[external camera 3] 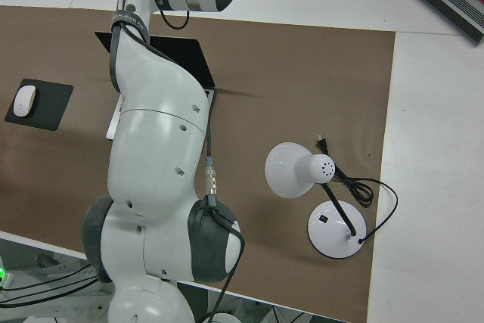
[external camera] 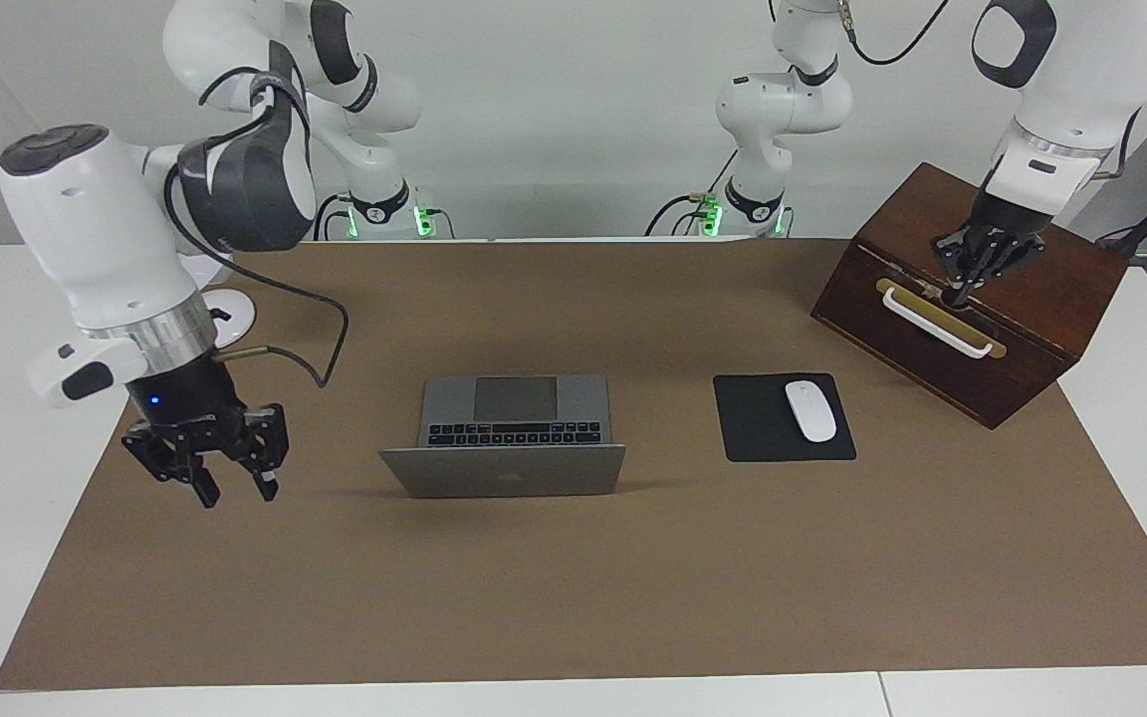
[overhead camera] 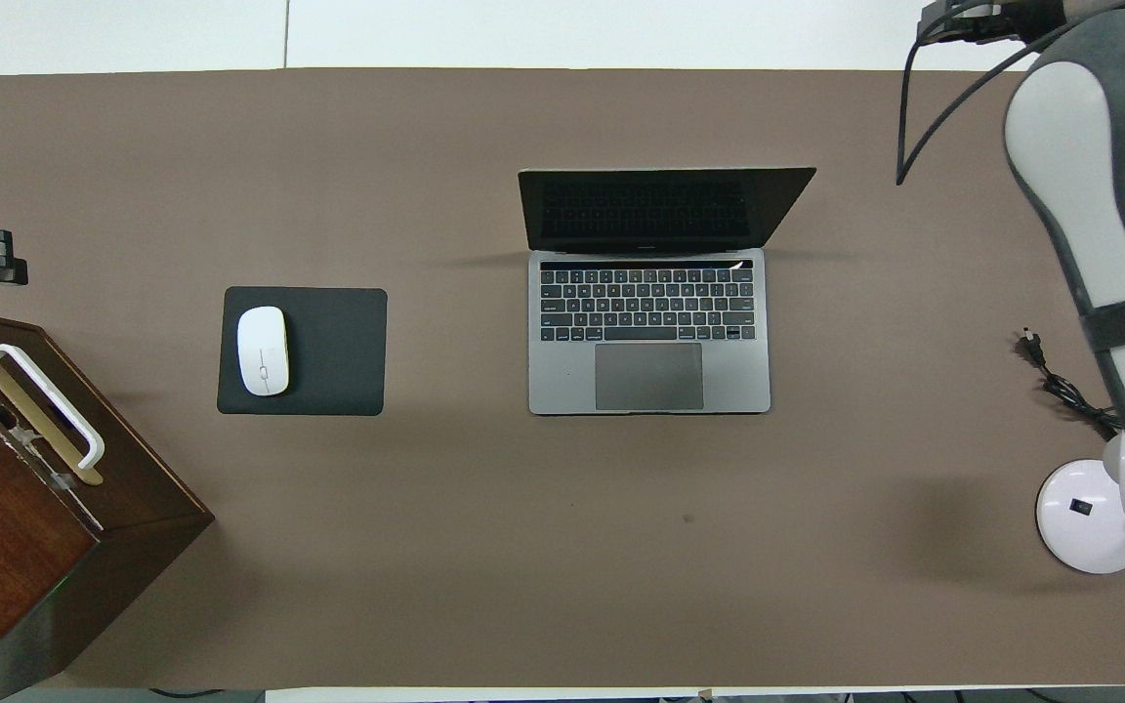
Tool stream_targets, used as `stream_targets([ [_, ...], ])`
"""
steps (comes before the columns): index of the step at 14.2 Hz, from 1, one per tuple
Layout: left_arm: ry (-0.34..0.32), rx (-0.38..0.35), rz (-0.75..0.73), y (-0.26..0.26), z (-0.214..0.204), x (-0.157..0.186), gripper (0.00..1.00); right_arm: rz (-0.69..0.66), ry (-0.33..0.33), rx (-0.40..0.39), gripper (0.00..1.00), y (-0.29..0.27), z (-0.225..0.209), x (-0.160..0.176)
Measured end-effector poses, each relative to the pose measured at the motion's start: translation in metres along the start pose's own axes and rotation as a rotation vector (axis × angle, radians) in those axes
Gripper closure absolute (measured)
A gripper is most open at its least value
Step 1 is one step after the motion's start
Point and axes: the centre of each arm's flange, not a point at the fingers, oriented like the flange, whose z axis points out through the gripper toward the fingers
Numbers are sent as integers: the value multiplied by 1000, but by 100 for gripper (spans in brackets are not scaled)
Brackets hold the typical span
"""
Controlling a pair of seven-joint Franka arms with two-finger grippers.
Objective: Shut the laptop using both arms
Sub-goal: 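Move the right gripper over the laptop screen while the left gripper advances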
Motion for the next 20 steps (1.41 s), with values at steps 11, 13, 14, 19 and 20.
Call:
stream_targets([
  [11, 151, -45, 79, 60, 25, -5, 99, -125, 84, -16, 99, -127, 35, 3],
  [13, 168, -57, 109, 84, 27, -8, 99, -100, 84, -2, 99, -151, 39, -1],
  [14, 189, -66, 131, 99, 30, -10, 99, -86, 82, 4, 99, -164, 41, -4],
  [19, 321, -118, 196, 153, 66, -46, 99, -47, 66, 21, 99, -207, 50, -16],
  [20, 344, -129, 207, 160, 72, -54, 99, -46, 53, 18, 99, -209, 51, -18],
])
